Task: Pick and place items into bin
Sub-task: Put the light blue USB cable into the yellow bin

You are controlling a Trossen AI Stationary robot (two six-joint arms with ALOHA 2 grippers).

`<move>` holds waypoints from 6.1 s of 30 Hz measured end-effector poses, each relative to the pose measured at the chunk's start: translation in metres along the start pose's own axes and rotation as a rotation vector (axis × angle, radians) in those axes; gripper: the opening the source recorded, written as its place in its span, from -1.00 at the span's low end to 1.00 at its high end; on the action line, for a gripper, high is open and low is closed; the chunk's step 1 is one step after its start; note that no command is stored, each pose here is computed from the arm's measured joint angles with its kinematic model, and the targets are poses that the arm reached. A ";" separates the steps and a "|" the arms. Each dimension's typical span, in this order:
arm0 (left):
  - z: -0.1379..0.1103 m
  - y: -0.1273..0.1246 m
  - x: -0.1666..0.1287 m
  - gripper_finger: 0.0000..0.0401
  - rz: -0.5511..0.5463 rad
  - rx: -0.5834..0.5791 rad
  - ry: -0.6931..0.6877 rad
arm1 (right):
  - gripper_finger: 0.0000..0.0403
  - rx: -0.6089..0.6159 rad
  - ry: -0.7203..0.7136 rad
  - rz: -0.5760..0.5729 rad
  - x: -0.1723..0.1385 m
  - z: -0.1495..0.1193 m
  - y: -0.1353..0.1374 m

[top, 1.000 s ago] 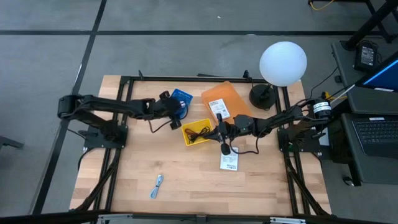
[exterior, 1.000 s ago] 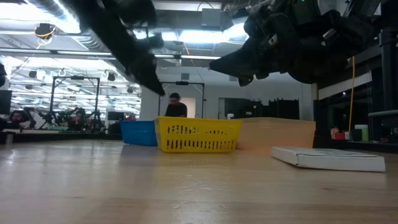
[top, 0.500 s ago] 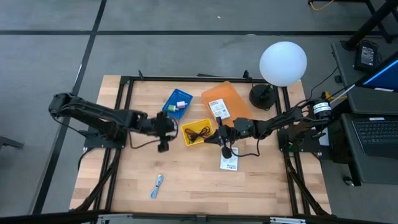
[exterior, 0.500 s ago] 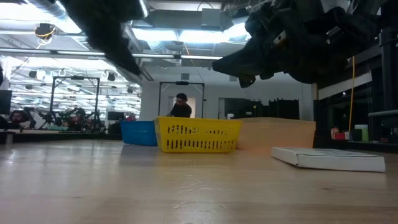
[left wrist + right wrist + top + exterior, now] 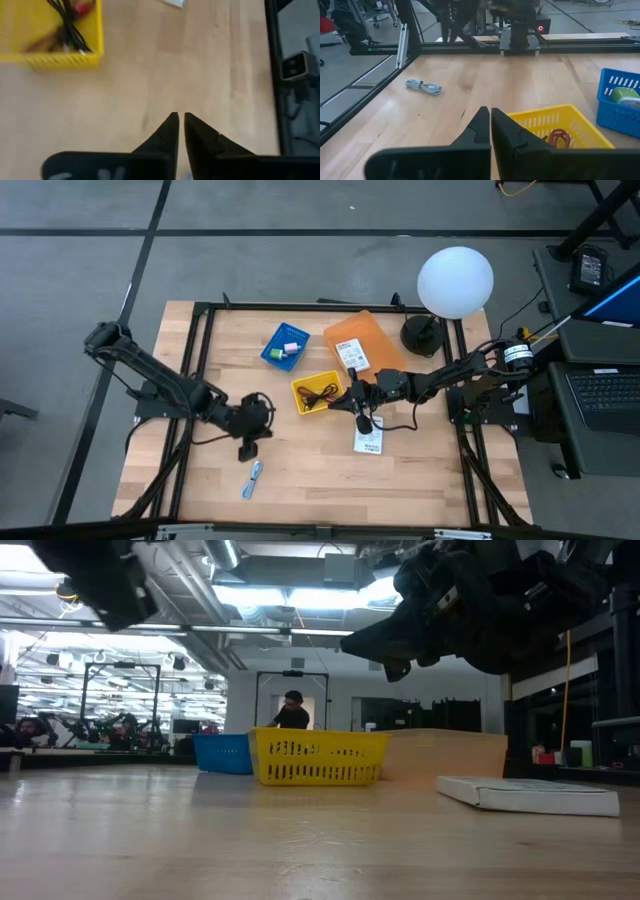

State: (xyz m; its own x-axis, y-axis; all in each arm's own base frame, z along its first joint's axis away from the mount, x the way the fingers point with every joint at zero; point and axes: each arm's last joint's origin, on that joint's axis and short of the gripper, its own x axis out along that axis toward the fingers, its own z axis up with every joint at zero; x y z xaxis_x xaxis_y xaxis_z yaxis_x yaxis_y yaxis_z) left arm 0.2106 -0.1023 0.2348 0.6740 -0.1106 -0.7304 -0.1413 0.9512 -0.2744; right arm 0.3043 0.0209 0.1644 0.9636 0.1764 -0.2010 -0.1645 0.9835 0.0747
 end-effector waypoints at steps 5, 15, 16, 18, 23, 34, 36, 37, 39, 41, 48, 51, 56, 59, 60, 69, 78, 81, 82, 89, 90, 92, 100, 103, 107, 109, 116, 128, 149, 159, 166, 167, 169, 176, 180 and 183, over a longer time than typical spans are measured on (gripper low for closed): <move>-0.015 -0.016 0.004 -0.99 -0.069 -0.134 0.094 | -1.00 -0.002 0.000 0.001 0.000 0.000 0.000; -0.040 -0.036 0.025 -1.00 -0.068 -0.459 0.344 | -1.00 -0.009 0.012 -0.113 0.000 -0.001 -0.003; -0.041 -0.038 0.027 -0.99 -0.065 -0.487 0.368 | -1.00 -0.013 0.013 -0.114 0.000 -0.002 -0.003; -0.041 -0.045 0.031 -0.99 -0.061 -0.549 0.410 | -1.00 -0.029 0.015 -0.113 0.000 -0.002 -0.003; -0.032 -0.064 0.036 -1.00 -0.050 -0.645 0.451 | -1.00 -0.032 0.015 -0.113 0.000 -0.002 -0.003; -0.019 -0.102 0.041 -0.99 0.140 -0.741 0.484 | -1.00 0.055 0.060 -0.110 0.006 -0.015 -0.003; -0.023 -0.108 0.044 -0.99 0.165 -0.741 0.495 | -1.00 0.085 0.087 -0.111 0.009 -0.024 -0.003; -0.025 -0.110 0.046 -0.99 0.176 -0.737 0.499 | -1.00 0.101 0.102 -0.112 0.011 -0.029 -0.002; -0.031 -0.113 0.050 -0.99 0.201 -0.722 0.496 | -1.00 0.126 0.104 -0.106 0.015 -0.037 -0.001; -0.037 -0.112 0.053 -0.99 0.243 -0.704 0.506 | -1.00 0.135 0.086 -0.090 0.020 -0.044 0.003; -0.044 -0.109 0.063 -0.98 0.319 -0.675 0.468 | -1.00 0.126 0.005 -0.012 0.031 -0.049 0.024; -0.045 -0.108 0.064 -0.98 0.348 -0.645 0.394 | -1.00 0.095 -0.013 0.019 0.034 -0.045 0.034; -0.048 -0.107 0.062 -0.98 0.394 -0.691 0.355 | -1.00 0.062 -0.029 0.060 0.037 -0.041 0.048; -0.051 -0.109 0.060 -0.98 0.394 -0.712 0.353 | -1.00 0.059 -0.023 0.074 0.037 -0.042 0.052; -0.051 -0.110 0.060 -0.98 0.395 -0.721 0.352 | -1.00 0.059 -0.023 0.076 0.037 -0.042 0.053; -0.066 -0.118 0.053 -0.98 0.412 -0.776 0.340 | -1.00 0.061 -0.022 0.090 0.036 -0.042 0.058; -0.069 -0.120 0.051 -0.96 0.407 -0.752 0.293 | -1.00 0.061 -0.024 0.090 0.036 -0.042 0.058; -0.069 -0.120 0.051 -0.88 0.410 -0.752 0.294 | -1.00 0.061 -0.025 0.090 0.036 -0.041 0.058; -0.069 -0.120 0.051 -0.83 0.409 -0.751 0.294 | -1.00 0.062 -0.025 0.090 0.036 -0.041 0.058; -0.069 -0.120 0.051 -0.42 0.404 -0.727 0.299 | -1.00 0.065 -0.025 0.091 0.036 -0.041 0.058; -0.069 -0.120 0.051 -0.36 0.402 -0.727 0.297 | -1.00 0.065 -0.025 0.091 0.036 -0.041 0.058; -0.068 -0.120 0.051 -0.25 0.396 -0.730 0.285 | -1.00 0.065 -0.025 0.091 0.036 -0.041 0.058; -0.082 -0.121 0.074 0.03 0.447 -0.734 0.291 | -1.00 0.065 -0.024 0.092 0.036 -0.041 0.058; -0.088 -0.120 0.084 0.06 0.471 -0.728 0.316 | -1.00 0.065 -0.023 0.092 0.036 -0.041 0.058; -0.095 -0.120 0.094 0.04 0.488 -0.730 0.362 | -1.00 0.065 -0.023 0.092 0.036 -0.041 0.058; -0.098 -0.119 0.097 0.02 0.510 -0.726 0.383 | -1.00 0.066 -0.024 0.092 0.036 -0.041 0.058; -0.098 -0.118 0.095 -0.26 0.510 -0.696 0.390 | -1.00 0.086 -0.025 0.092 0.036 -0.041 0.058; -0.089 -0.121 0.083 -0.91 0.419 -0.566 0.437 | -1.00 0.088 -0.027 0.092 0.036 -0.041 0.058; -0.043 -0.117 0.020 -0.90 0.231 -0.359 0.244 | -1.00 0.087 -0.027 0.091 0.036 -0.041 0.058; -0.026 -0.107 -0.015 -0.90 0.225 -0.181 0.058 | -1.00 0.086 -0.026 0.096 0.036 -0.041 0.059; -0.021 -0.105 -0.020 -0.90 0.250 -0.084 -0.026 | -1.00 0.083 -0.025 0.109 0.036 -0.041 0.063; -0.021 -0.105 -0.020 -0.90 0.257 -0.070 -0.042 | -1.00 0.081 -0.025 0.112 0.036 -0.042 0.064; -0.022 -0.104 -0.017 -0.90 0.264 -0.032 -0.091 | -1.00 0.076 -0.029 0.120 0.035 -0.041 0.067; -0.035 -0.082 0.008 -0.90 0.227 0.025 -0.183 | -1.00 0.036 -0.079 0.146 0.034 -0.037 0.075; -0.031 -0.061 0.018 -0.90 0.205 0.089 -0.225 | -1.00 0.032 -0.087 0.138 0.034 -0.037 0.075; -0.023 -0.042 0.024 -0.90 0.168 0.114 -0.235 | -1.00 0.034 -0.089 0.134 0.034 -0.036 0.075</move>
State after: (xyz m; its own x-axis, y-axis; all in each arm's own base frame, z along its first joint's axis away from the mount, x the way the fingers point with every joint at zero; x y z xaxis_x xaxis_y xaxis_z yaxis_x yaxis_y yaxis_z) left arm 0.2157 -0.1514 0.2141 0.7991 0.1077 -0.5915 -0.1917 0.9781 -0.0809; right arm 0.3171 0.1022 0.1276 0.9486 0.3002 -0.1000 -0.2869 0.9493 0.1283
